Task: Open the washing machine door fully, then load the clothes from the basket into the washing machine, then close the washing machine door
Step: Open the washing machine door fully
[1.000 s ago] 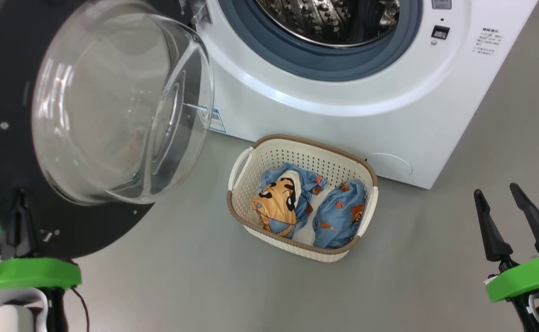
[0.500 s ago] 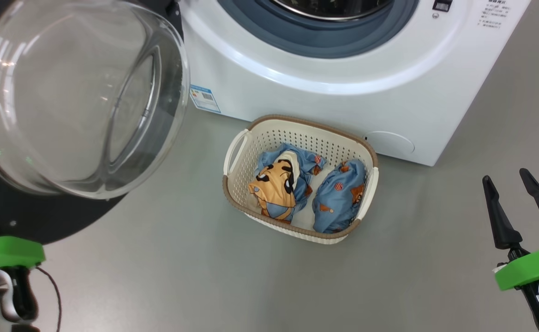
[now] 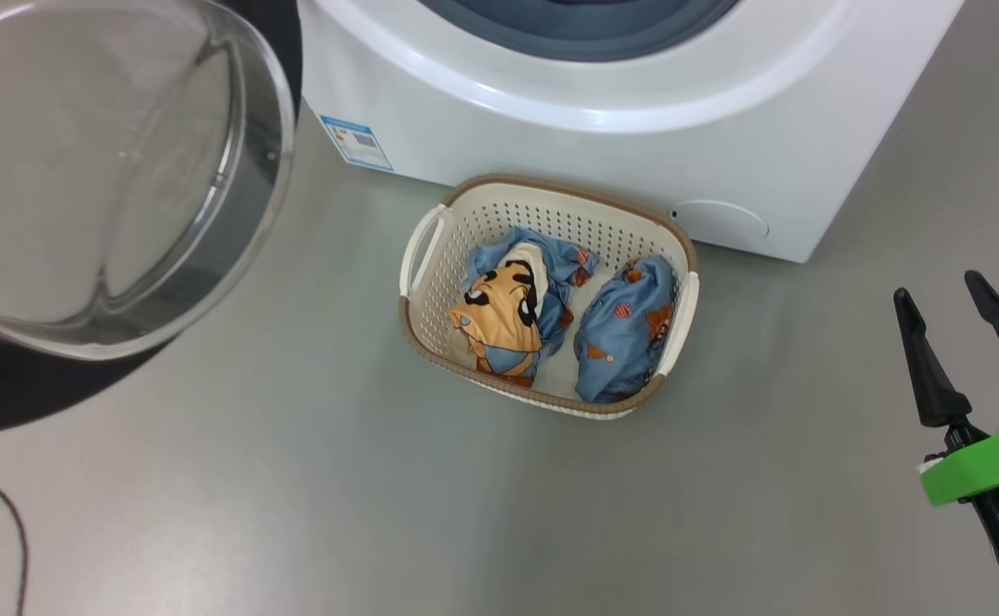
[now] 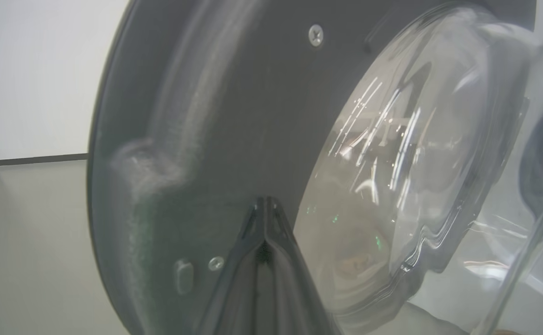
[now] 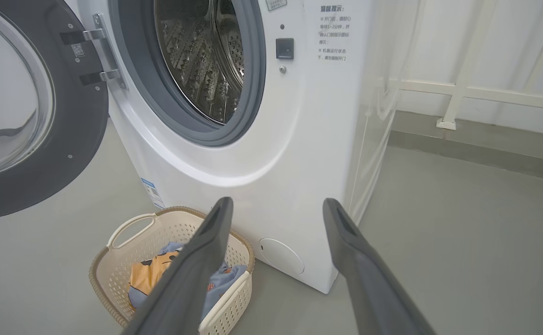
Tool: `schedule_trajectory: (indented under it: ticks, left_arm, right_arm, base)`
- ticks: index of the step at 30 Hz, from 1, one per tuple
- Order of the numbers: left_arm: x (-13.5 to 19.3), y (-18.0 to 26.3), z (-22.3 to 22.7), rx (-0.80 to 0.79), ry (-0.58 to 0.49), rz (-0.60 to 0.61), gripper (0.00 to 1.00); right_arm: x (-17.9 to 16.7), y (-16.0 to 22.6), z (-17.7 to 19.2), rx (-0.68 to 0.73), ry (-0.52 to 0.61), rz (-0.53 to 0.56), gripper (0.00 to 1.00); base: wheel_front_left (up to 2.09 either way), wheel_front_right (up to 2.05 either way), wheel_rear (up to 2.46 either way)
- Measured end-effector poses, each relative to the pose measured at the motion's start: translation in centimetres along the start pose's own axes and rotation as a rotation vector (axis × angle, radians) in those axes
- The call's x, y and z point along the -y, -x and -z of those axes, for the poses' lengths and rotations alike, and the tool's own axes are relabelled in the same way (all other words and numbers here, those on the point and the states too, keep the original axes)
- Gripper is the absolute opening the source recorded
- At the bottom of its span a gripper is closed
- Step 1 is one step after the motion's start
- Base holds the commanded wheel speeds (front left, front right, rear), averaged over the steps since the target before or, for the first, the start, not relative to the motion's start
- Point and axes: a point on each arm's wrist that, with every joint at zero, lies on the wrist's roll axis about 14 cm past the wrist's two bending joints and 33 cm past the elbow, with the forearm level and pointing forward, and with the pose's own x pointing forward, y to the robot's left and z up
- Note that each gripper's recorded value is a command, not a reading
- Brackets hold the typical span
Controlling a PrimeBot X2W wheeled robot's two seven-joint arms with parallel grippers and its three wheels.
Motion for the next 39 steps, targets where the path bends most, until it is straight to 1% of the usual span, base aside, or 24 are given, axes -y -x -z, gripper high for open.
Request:
schedule_trajectory:
  ticks: [12,22,27,31,39]
  left_arm:
    - [-1.1,-2.4,0.3,-0.024,-0.019,-0.051,0.0]
    - [-0.5,-3.3,1.3,-0.061,-0.016,-0.057,0.0]
    - [-0.2,-3.1,1.0,-0.05,0.012,-0.05,0.0]
    - [0.5,-2.9,0.1,-0.021,0.031,-0.017,0.0]
    - [0.6,-1.0,-0.9,0.02,0.034,0.041,0.0]
  right_arm:
    - [1.5,-0.7,0.9,-0.009,0.011,0.01,1.0]
    - [1.9,-0.9,1.1,-0.01,0.013,0.012,1.0]
    - [1.8,-0.9,0.3,0.01,0.015,0.016,1.0]
    - [1.4,-0.9,-0.5,0.026,0.011,0.017,1.0]
    - [0.2,-0.4,-2.7,0.07,0.009,0.014,1.0]
  base:
    - [0.0,0.0,0.0]
    - [0.0,0.0,0.0]
    - [0.0,0.0,0.0]
    - [0.0,0.0,0.0]
    - [0.0,0.0,0.0]
